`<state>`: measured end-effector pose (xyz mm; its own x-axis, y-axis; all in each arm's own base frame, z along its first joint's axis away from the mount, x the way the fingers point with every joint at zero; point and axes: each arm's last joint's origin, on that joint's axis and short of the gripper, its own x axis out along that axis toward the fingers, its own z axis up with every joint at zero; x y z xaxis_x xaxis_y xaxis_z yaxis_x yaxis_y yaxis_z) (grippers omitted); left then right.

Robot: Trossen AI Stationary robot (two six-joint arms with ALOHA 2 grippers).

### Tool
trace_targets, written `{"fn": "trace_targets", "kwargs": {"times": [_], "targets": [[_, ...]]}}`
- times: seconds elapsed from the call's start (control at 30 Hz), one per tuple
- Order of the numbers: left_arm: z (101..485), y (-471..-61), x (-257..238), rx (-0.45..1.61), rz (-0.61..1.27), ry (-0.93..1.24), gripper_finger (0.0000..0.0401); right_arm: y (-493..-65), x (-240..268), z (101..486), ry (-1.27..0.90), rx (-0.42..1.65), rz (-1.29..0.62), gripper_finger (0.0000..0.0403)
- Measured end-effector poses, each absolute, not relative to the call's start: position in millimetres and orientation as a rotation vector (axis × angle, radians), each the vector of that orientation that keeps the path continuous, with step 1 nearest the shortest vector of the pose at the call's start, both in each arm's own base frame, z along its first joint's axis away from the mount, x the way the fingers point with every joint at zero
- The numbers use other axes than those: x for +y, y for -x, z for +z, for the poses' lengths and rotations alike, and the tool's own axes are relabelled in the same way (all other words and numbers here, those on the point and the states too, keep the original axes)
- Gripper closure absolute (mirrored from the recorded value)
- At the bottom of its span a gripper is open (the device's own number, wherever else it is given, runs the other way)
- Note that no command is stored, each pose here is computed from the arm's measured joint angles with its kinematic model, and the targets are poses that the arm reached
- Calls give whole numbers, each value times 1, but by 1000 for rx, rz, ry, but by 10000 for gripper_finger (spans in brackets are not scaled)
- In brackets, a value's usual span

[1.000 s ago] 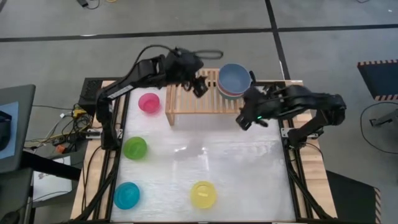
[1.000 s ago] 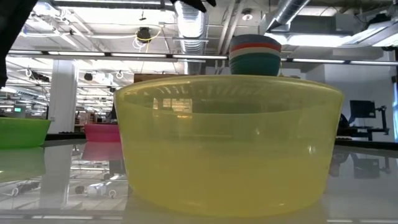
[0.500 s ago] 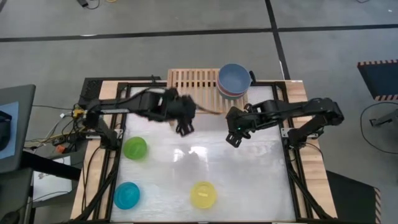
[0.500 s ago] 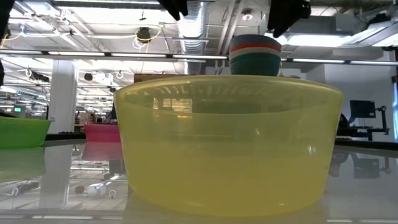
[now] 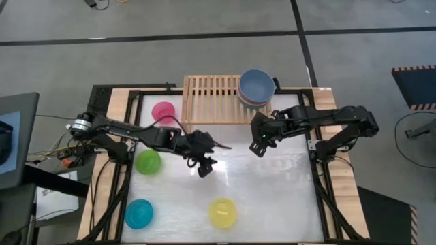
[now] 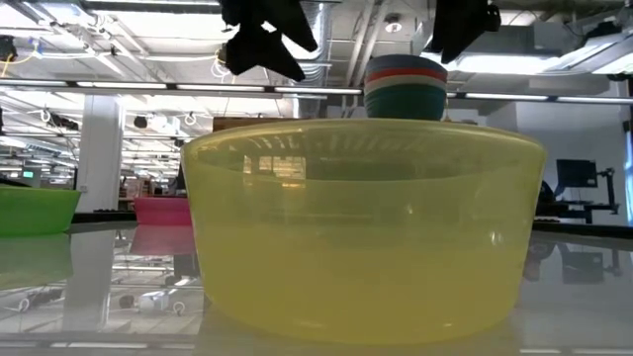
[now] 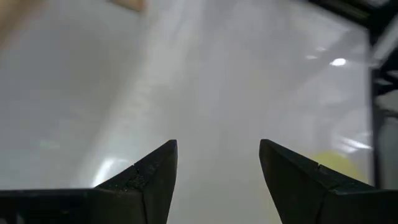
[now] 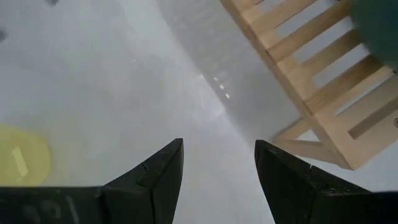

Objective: Place and stack bowls onto a shelf
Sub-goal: Put the yellow bowl on the shelf

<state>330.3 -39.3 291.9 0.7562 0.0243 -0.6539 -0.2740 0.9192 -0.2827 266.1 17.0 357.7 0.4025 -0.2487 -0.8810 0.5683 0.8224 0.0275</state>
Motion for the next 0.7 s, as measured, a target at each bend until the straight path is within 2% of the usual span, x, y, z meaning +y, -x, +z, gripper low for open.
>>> {"fn": "trace_targets", "kwargs": {"times": [0.13,0.33,0.7], "targets": [[275,-328,-48,732,159,411,189,-265,14,361,-391,1000,-545,180],[270,-327,-63,756,131,346,189,-263,20,364,-493,973,-557,180],[229,-356,-97,782,-63,289,189,-249,73,358,-657,993,-566,180]]}}
